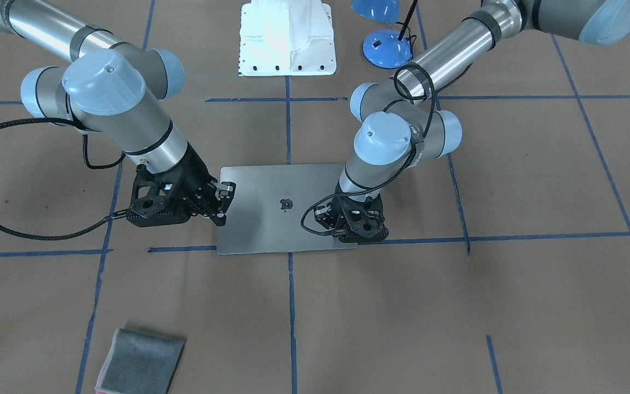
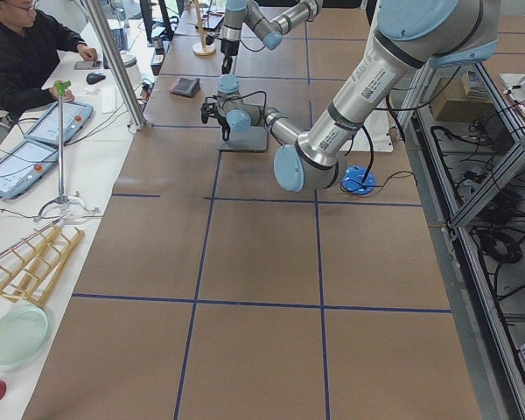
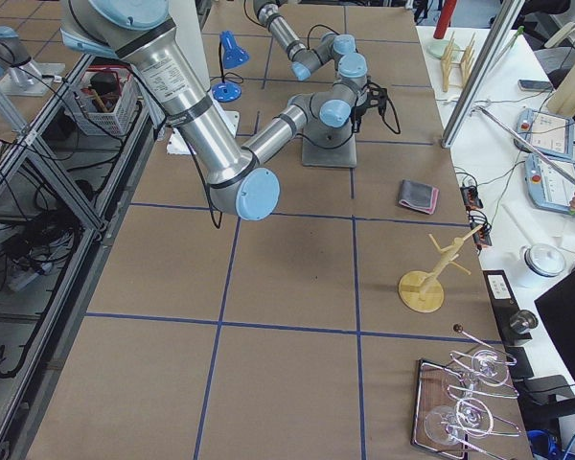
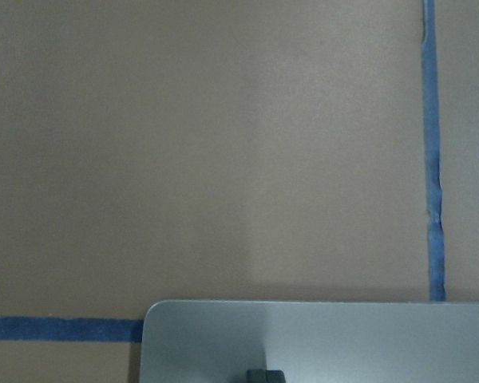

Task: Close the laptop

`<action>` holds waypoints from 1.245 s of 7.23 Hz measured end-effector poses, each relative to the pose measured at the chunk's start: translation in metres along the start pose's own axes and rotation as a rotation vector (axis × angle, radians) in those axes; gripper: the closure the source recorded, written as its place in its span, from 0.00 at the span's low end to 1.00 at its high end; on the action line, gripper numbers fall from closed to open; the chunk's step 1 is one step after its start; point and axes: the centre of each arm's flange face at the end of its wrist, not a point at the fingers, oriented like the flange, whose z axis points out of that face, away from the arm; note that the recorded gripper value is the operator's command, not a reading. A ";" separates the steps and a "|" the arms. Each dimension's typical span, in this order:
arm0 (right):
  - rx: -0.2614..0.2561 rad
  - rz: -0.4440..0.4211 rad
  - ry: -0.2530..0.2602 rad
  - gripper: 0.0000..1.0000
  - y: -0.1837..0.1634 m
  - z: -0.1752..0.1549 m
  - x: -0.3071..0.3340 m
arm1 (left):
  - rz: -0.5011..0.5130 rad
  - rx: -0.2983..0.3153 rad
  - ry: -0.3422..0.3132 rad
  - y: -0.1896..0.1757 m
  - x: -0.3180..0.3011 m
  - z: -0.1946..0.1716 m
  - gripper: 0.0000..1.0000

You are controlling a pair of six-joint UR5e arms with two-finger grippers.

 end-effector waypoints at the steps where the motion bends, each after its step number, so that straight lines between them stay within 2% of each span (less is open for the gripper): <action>1: -0.001 0.003 -0.005 0.01 -0.003 -0.004 0.001 | -0.002 0.004 0.004 -0.004 0.000 -0.004 0.01; 3: -0.014 0.025 -0.020 0.00 -0.014 -0.028 0.020 | -0.030 -0.023 0.032 -0.028 -0.012 -0.038 0.00; 5: 0.004 0.033 0.001 0.00 -0.016 -0.068 0.083 | -0.094 -0.081 0.022 -0.059 -0.061 -0.101 0.00; 6: 0.001 -0.016 0.056 0.00 -0.014 -0.088 0.115 | -0.068 -0.095 0.001 -0.062 -0.100 -0.135 0.00; 8: -0.060 -0.210 0.222 0.00 -0.010 -0.132 0.196 | 0.077 -0.085 -0.066 -0.060 -0.194 -0.202 0.00; 9: -0.087 -0.292 0.275 0.00 -0.013 -0.156 0.253 | 0.151 -0.076 -0.103 -0.059 -0.257 -0.225 0.00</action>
